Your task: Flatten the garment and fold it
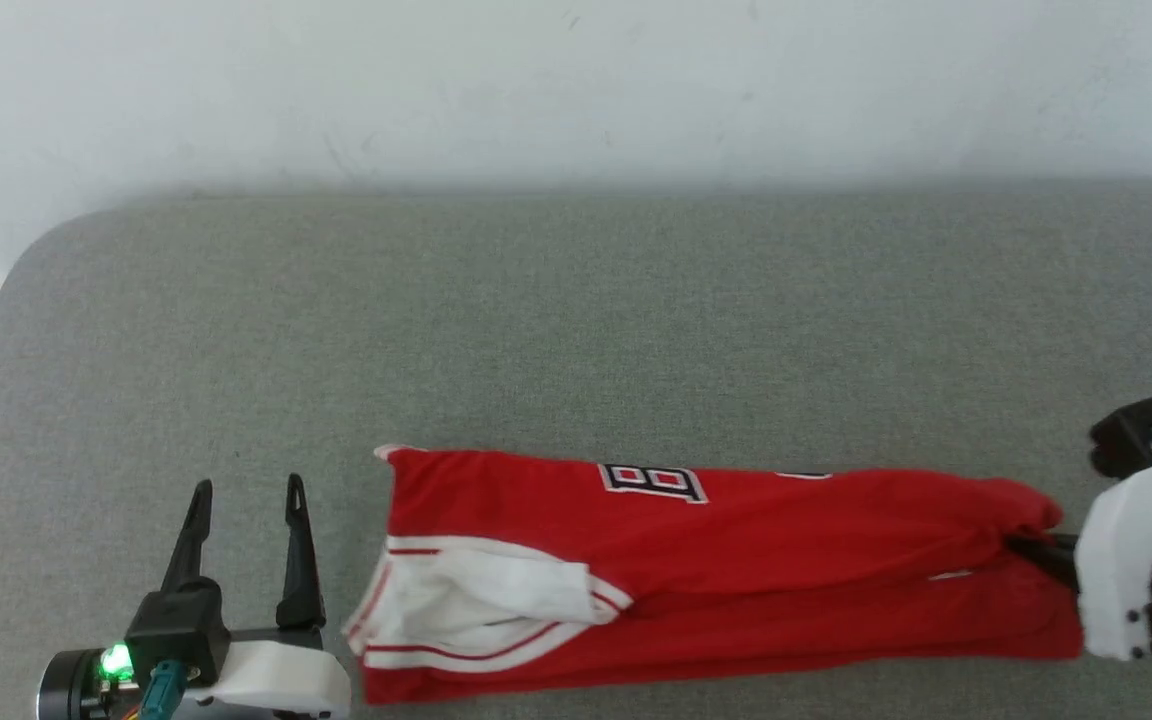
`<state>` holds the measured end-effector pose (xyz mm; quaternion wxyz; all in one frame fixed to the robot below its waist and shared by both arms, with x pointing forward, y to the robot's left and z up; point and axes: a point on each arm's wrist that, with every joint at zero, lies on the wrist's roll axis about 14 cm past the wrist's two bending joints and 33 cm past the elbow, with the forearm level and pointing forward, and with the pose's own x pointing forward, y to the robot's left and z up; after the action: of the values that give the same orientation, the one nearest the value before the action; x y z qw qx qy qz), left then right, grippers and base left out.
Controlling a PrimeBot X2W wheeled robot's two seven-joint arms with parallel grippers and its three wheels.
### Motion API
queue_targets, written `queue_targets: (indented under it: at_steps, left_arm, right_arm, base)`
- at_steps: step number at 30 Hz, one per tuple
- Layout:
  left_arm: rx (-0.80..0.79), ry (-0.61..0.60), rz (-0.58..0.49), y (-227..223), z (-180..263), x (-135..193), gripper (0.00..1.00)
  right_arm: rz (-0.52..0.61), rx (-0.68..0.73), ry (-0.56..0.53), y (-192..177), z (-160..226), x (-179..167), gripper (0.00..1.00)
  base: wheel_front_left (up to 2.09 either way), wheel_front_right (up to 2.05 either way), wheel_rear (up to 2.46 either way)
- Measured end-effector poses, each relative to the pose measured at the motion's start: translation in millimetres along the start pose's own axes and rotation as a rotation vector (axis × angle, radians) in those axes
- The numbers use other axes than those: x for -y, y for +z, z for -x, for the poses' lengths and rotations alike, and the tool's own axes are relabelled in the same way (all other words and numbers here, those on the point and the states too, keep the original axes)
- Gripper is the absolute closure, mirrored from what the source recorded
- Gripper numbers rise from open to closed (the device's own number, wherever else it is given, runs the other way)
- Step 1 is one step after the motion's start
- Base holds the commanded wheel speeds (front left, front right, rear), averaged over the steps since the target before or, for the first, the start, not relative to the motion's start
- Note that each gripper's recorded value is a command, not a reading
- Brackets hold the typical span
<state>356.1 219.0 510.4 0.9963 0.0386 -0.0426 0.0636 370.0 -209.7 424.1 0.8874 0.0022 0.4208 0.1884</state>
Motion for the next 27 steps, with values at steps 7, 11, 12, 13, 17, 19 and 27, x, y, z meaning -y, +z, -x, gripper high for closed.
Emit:
queue_targets:
  at_steps: [7,11,12,13,17,19,27]
  left_arm:
    - [0.016,-0.020,0.000,5.1,3.3,6.0,0.00]
    - [0.016,-0.031,-0.011,5.0,7.5,7.3,0.00]
    - [0.019,-0.030,-0.012,6.0,7.9,7.3,0.00]
    - [0.021,-0.030,-0.016,6.6,8.6,7.2,0.00]
    - [0.017,-0.035,-0.016,5.7,13.5,6.7,0.00]
    - [0.015,-0.035,-0.015,4.9,15.6,6.7,0.00]
    - [0.011,-0.036,-0.008,3.9,15.9,8.6,0.00]
  right_arm:
    - [0.022,-0.006,-0.173,1.7,40.1,61.2,1.00]
    - [0.026,-0.034,-0.262,-7.9,58.7,88.8,1.00]
    - [0.035,-0.037,-0.264,-9.0,60.5,88.9,1.00]
    - [0.044,-0.035,-0.255,-9.1,60.5,85.2,1.00]
    - [0.113,0.014,-0.180,3.4,57.6,55.1,1.00]
    - [0.159,0.052,-0.125,15.0,56.7,33.0,1.00]
    - [0.323,0.108,0.146,32.6,45.1,-73.4,1.00]
  base:
    - [0.00,0.00,0.00]
    - [0.00,0.00,0.00]
    - [0.00,0.00,0.00]
    - [0.00,0.00,0.00]
    - [0.00,0.00,0.00]
    - [0.00,0.00,0.00]
    - [0.00,0.00,0.00]
